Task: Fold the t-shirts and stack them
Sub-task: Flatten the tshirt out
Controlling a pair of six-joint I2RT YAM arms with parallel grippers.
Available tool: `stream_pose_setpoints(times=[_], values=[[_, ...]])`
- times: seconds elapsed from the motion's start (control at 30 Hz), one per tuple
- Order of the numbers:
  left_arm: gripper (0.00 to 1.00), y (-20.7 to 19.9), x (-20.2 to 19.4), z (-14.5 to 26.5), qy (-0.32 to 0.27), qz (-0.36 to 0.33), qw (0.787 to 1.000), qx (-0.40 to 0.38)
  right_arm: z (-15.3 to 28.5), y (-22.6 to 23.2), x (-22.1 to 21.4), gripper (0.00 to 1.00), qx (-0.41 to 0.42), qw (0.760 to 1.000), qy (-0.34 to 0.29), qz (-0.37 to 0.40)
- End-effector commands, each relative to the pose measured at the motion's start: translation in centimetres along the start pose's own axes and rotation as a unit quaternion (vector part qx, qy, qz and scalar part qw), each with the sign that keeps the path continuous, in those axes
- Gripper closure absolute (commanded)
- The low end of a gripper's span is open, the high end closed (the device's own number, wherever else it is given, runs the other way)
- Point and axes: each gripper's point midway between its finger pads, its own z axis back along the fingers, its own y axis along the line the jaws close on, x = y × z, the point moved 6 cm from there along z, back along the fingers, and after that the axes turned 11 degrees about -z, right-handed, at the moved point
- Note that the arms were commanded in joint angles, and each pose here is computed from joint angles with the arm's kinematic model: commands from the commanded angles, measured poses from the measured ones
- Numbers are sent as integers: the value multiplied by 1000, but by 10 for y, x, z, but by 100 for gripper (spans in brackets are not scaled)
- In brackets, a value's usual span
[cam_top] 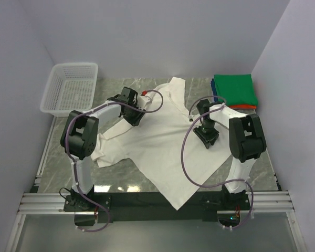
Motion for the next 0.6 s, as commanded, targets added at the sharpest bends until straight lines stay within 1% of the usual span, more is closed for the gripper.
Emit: stream_pose_setpoints(times=[0.0, 0.03, 0.1, 0.13, 0.23, 0.27, 0.33, 0.4, 0.43, 0.47, 0.5, 0.53, 0.57], values=[[58, 20, 22, -5, -26, 12, 998, 51, -8, -6, 5, 57, -27, 1000, 0, -5], [65, 24, 24, -5, -25, 12, 998, 62, -9, -8, 6, 57, -34, 999, -1, -4], [74, 31, 23, -6, -19, 10, 996, 82, -11, -11, 7, 58, -44, 999, 3, -2], [83, 35, 23, -6, -18, 9, 996, 91, -12, -12, 8, 58, -47, 999, 5, -1], [99, 58, 25, 7, -32, 23, 991, 128, -14, -18, 15, 59, -65, 998, 4, 5], [99, 72, 21, 14, -37, 39, 988, 143, -13, -21, 18, 59, -76, 997, 2, 5], [99, 95, 17, 22, -42, 55, 983, 168, -14, -26, 25, 60, -91, 996, -3, 10], [99, 123, 4, 29, -40, 77, 976, 199, -15, -31, 30, 60, -112, 994, 0, 14], [99, 135, 2, 28, -40, 86, 973, 210, -13, -35, 39, 60, -122, 992, -12, 14], [97, 149, -9, 30, -36, 105, 969, 220, -12, -38, 43, 60, -129, 991, -16, 16], [92, 155, -13, 29, -32, 114, 968, 220, -15, -40, 48, 61, -136, 990, -15, 18], [77, 165, -17, 30, -18, 121, 964, 235, -12, -45, 58, 61, -154, 988, -27, 20], [70, 169, -24, 34, -11, 128, 963, 237, -11, -49, 64, 61, -163, 986, -31, 19]])
